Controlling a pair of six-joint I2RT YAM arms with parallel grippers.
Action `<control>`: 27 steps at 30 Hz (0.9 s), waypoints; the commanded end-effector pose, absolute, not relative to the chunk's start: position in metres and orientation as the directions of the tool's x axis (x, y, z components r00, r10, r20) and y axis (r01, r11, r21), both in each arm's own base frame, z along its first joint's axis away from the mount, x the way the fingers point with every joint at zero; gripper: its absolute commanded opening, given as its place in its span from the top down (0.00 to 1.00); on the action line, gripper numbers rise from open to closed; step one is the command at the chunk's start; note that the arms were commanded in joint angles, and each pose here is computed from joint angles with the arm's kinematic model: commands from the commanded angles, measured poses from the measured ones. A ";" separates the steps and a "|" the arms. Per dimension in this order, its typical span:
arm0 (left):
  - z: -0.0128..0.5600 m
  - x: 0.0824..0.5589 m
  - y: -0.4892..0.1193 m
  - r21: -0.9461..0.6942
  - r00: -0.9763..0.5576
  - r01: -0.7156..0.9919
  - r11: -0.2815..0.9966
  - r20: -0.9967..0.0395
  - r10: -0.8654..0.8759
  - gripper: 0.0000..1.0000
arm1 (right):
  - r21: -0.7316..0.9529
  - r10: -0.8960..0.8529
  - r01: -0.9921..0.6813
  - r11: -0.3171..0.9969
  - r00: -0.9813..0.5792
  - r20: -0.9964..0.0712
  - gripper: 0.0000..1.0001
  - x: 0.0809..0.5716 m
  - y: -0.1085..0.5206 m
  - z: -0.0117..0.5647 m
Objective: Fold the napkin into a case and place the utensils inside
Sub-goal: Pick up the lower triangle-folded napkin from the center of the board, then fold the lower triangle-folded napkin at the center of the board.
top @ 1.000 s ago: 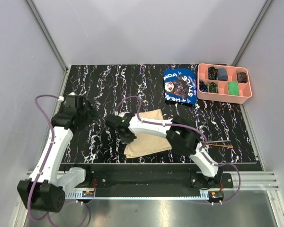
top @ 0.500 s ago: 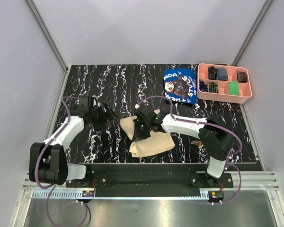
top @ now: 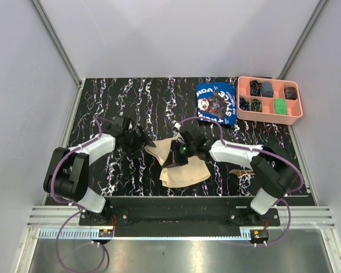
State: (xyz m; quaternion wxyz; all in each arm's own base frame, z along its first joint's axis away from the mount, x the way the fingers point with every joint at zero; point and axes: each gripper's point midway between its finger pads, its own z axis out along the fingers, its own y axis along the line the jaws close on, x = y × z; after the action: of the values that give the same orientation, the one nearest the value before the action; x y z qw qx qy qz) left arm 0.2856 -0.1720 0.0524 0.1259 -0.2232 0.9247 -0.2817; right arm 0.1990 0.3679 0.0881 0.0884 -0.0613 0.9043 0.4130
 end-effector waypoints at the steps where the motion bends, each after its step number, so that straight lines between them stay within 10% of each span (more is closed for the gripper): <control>1: 0.069 0.318 -0.179 -0.613 -0.826 -0.336 0.715 -0.173 -0.536 0.15 | 0.817 -0.044 -0.235 0.527 -0.967 -0.250 1.00 0.200 0.373 0.118; 9: 0.074 0.334 -0.200 -0.645 -0.835 -0.323 0.693 -0.151 -0.530 0.31 | 0.859 -0.064 -0.220 0.463 -0.974 -0.215 1.00 0.198 0.364 0.111; 20: 0.091 0.352 -0.219 -0.562 -0.853 -0.293 0.773 -0.212 -0.478 1.00 | 0.908 -0.104 -0.127 0.399 -0.990 -0.093 1.00 0.200 0.328 0.096; 27: 0.076 0.344 -0.208 -0.339 -0.839 -0.403 0.850 -0.233 -0.491 1.00 | 0.888 -0.135 -0.092 0.451 -0.990 -0.034 1.00 0.195 0.316 0.065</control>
State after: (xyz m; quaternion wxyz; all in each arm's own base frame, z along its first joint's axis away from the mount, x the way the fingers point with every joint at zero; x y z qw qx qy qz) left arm 0.3409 -0.2284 0.0807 0.1446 -0.2083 0.9397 -0.2297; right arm 0.2113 0.3217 0.0729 0.0094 -0.0444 0.8548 0.5170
